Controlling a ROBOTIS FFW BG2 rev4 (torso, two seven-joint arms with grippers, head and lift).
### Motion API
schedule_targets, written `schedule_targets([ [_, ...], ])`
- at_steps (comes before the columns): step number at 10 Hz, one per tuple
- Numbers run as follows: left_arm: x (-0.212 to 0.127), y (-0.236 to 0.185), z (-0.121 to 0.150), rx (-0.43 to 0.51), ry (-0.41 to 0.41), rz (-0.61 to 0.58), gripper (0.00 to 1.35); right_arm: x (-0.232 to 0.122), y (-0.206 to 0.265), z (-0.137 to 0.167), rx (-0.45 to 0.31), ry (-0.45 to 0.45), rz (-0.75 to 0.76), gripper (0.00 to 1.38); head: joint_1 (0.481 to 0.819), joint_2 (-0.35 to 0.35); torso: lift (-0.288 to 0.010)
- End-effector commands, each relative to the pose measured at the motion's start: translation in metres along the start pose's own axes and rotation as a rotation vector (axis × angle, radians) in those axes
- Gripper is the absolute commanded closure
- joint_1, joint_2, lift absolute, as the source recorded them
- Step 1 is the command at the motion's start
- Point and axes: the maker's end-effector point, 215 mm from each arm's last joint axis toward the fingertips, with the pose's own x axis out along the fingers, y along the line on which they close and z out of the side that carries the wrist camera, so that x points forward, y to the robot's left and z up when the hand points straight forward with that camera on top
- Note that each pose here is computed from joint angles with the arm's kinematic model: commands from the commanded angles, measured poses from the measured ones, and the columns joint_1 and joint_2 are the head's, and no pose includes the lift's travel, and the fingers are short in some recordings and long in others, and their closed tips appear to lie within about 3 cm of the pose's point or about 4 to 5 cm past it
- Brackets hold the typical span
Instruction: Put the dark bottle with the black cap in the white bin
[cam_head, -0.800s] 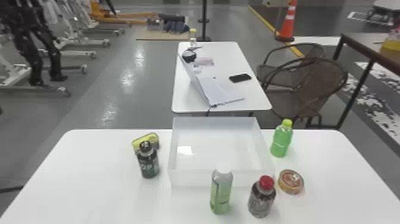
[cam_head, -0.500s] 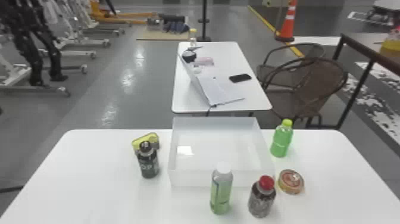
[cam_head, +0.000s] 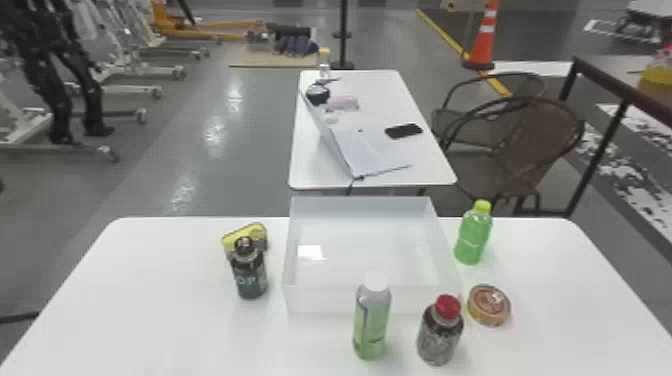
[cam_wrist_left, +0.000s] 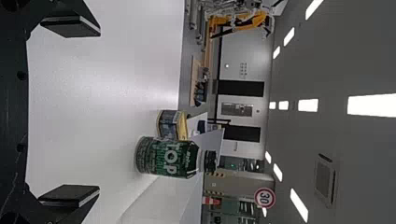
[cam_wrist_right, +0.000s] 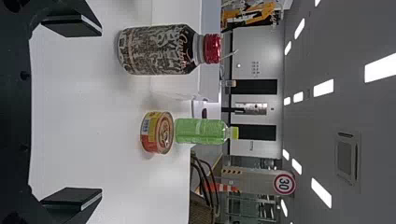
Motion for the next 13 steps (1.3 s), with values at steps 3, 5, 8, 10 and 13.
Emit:
schedule_targets([
  [3,0.034,-0.014,0.004,-0.013,-0.006,-0.056,0.12,0.000,-0.001,0.000,0.003,0.001,-0.001,0.09,0.549,0.000,-0.100],
  [5,0.060,-0.026,0.008,-0.006,-0.017,-0.108,0.12,0.001,-0.001,0.000,0.002,-0.001,-0.002,0.09,0.549,0.000,-0.100],
  [8,0.094,-0.033,0.011,-0.012,-0.020,-0.143,0.11,0.002,-0.001,0.000,0.005,-0.001,-0.003,0.09,0.549,0.000,-0.100],
  [10,0.117,-0.041,0.014,-0.024,-0.018,-0.164,0.11,0.003,-0.002,0.000,0.006,-0.002,-0.004,0.09,0.549,0.000,-0.100],
  [13,0.143,-0.059,0.006,-0.016,0.016,-0.222,0.11,0.004,-0.002,-0.001,0.007,-0.001,-0.004,0.09,0.549,0.000,-0.100],
])
